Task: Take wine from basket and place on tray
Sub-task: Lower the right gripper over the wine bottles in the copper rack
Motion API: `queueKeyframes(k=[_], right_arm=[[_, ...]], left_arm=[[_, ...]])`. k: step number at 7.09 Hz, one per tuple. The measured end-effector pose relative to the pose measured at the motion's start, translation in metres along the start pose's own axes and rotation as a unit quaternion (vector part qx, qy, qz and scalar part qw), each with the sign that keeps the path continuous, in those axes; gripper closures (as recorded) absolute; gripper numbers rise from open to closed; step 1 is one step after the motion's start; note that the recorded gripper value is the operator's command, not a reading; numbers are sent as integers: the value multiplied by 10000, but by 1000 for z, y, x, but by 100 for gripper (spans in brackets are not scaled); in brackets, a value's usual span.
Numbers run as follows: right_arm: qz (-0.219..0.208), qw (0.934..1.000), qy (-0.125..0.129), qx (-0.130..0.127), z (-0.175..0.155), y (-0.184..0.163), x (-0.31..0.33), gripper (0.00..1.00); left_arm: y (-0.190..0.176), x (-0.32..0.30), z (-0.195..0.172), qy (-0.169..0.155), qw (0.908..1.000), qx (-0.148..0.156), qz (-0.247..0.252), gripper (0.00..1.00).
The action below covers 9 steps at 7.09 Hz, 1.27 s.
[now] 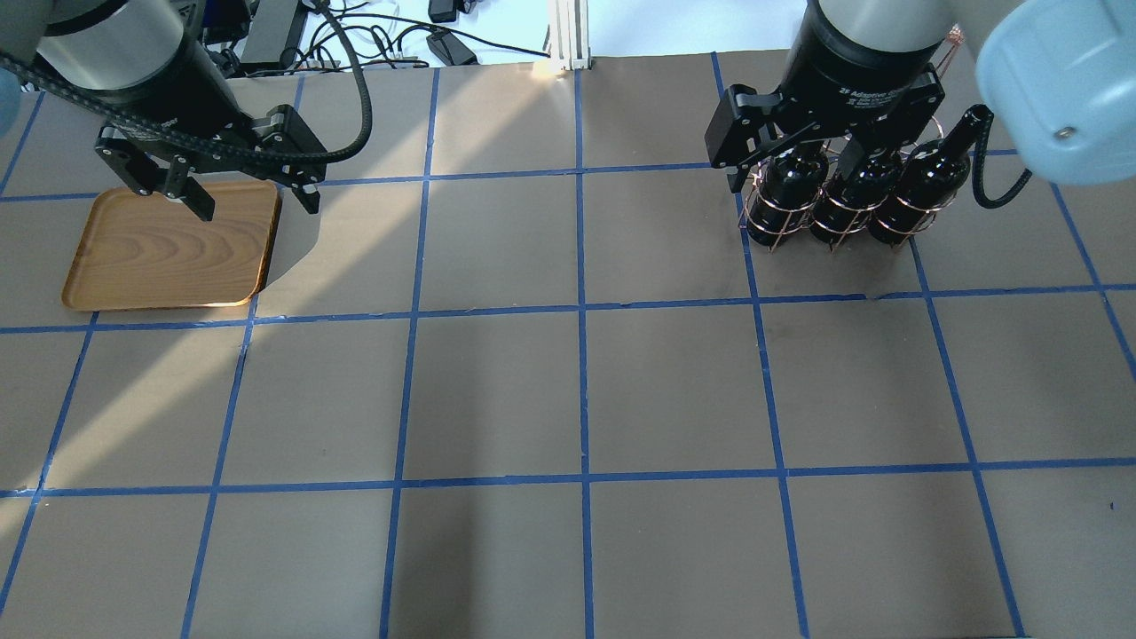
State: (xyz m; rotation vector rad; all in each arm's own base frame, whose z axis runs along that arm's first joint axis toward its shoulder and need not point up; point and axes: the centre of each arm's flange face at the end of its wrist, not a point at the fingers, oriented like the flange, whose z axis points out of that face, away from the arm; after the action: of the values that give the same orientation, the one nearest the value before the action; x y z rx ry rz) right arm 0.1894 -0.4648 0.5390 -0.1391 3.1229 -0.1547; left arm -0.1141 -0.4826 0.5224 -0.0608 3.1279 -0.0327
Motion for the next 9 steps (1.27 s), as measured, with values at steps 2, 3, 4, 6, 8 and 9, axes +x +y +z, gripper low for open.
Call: queueKeyframes(k=[2, 3, 4, 6, 8, 9], right_arm=[[0, 10000, 0, 1, 0, 0, 0, 0], [0, 10000, 0, 3, 0, 0, 0, 0], [5, 10000, 1, 19, -1, -1, 0, 0], [231, 9997, 19, 90, -6, -21, 22, 0], [705, 9974, 97, 116, -9, -67, 79, 0], [839, 9963, 184, 91, -2, -91, 102, 0]], left_arm=[[-1, 0, 0, 1, 10000, 13, -3, 0], [-1, 0, 1, 4, 10000, 10, -15, 0], [-1, 0, 1, 6, 10000, 7, -20, 0], [-1, 0, 1, 11, 10000, 0, -32, 0], [-1, 1, 2, 22, 10000, -6, -45, 0], [-1, 1, 4, 27, 10000, -14, -48, 0]])
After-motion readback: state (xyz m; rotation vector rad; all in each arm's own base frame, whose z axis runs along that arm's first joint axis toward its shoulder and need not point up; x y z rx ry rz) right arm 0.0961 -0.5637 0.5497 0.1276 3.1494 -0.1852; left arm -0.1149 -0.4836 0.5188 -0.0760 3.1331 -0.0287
